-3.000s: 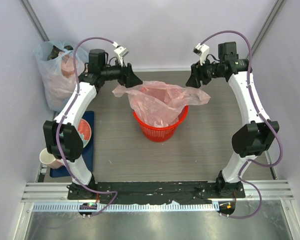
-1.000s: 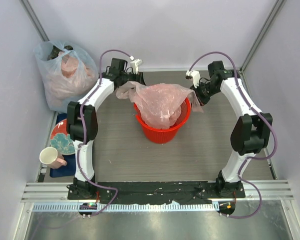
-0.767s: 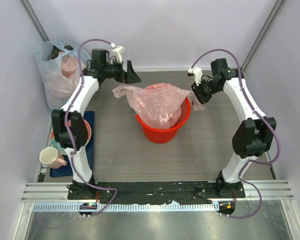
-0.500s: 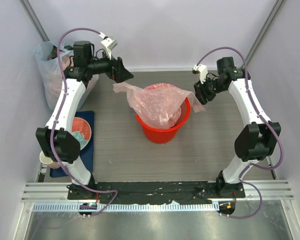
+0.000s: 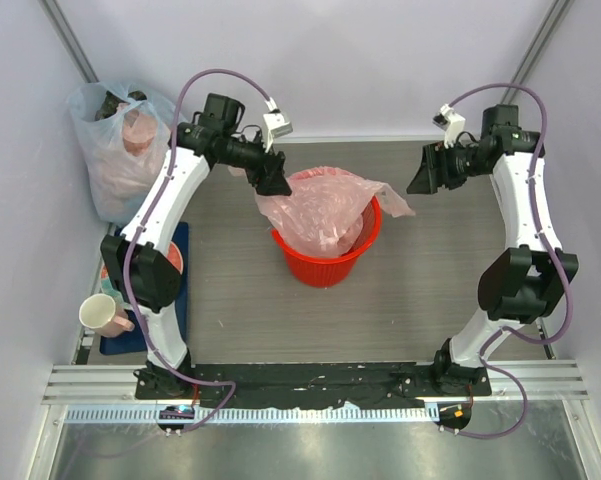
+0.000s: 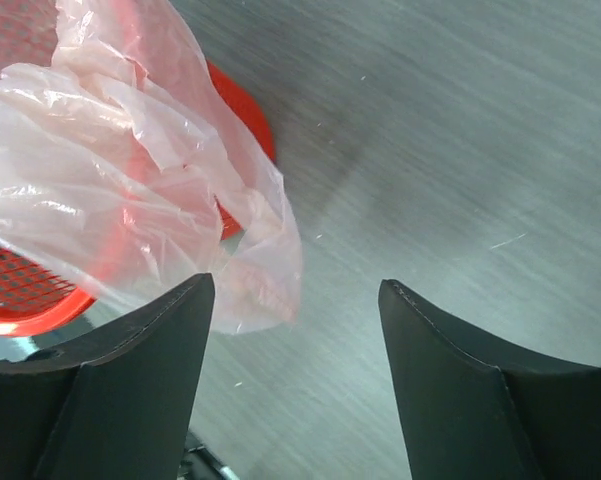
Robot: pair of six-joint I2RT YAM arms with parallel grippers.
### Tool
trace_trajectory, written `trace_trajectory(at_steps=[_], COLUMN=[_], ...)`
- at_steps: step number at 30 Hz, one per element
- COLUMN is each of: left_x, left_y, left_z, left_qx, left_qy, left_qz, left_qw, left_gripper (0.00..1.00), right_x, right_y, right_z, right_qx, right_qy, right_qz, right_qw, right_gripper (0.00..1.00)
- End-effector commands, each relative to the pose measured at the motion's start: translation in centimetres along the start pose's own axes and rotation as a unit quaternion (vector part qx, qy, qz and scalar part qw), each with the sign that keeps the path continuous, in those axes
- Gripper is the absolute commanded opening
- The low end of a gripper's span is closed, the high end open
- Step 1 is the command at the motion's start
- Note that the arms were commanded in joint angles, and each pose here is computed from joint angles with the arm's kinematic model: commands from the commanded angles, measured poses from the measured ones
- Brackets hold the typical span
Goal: Put the trash bags into the trash bin
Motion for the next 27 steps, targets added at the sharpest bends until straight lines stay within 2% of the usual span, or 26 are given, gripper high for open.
trace_trajectory(at_steps=[1, 3, 6, 7, 11, 15, 19, 22, 27], left_x=[1.7, 2.1, 2.3, 2.4, 2.8, 2.7, 3.1, 2.8, 2.6], left_y=[-2.3, -3.6, -5.3, -5.7, -7.0, -7.9, -9.0, -9.4, -10.2], left_z=[0.5, 1.4, 2.4, 2.6, 2.9, 4.0, 4.4, 5.0, 5.9], left_qx=[-0.026, -0.022, -0.023, -0.022, -0.043, -0.057, -0.073, -0.094, -0.116], left_qy=[0.028, 0.043, 0.060, 0.060, 0.041, 0.048, 0.048, 0.047, 0.053], left_qz=[0.022, 0.042, 0.063, 0.066, 0.059, 0.053, 0.051, 0.046, 0.035], left_qw=[0.999, 0.998, 0.996, 0.996, 0.996, 0.996, 0.995, 0.993, 0.991], left_gripper=[0.63, 0.57, 0.39, 0.30, 0.20, 0.09, 0.02, 0.00, 0.00], right_x=[1.3, 1.1, 0.8, 0.6, -0.7, -0.6, -0.5, -1.3, -1.1], right_y=[2.3, 2.8, 3.5, 3.7, 3.9, 3.6, 3.6, 3.4, 3.3], right_z=[0.4, 1.1, 2.0, 2.1, 3.0, 3.2, 3.6, 4.0, 3.4], right_qx=[-0.095, -0.124, -0.166, -0.178, -0.258, -0.326, -0.351, -0.376, -0.377], right_qy=[-0.007, -0.003, 0.001, 0.000, 0.000, -0.030, -0.035, -0.035, -0.047], right_qz=[-0.059, -0.073, -0.093, -0.103, -0.159, -0.207, -0.219, -0.223, -0.226], right_qw=[0.994, 0.990, 0.982, 0.979, 0.953, 0.922, 0.910, 0.899, 0.897], right_gripper=[0.73, 0.73, 0.74, 0.74, 0.81, 0.81, 0.81, 0.81, 0.81])
Point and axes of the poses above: each gripper's point midway between its finger pads, its own x axis back along the fingers, its own y axis along the line the jaws close on, z = x × y, the point moved 7 cm from there along x, back along the fingers, and after that the axes turned 14 degrees about x, right-handed, at the moved point
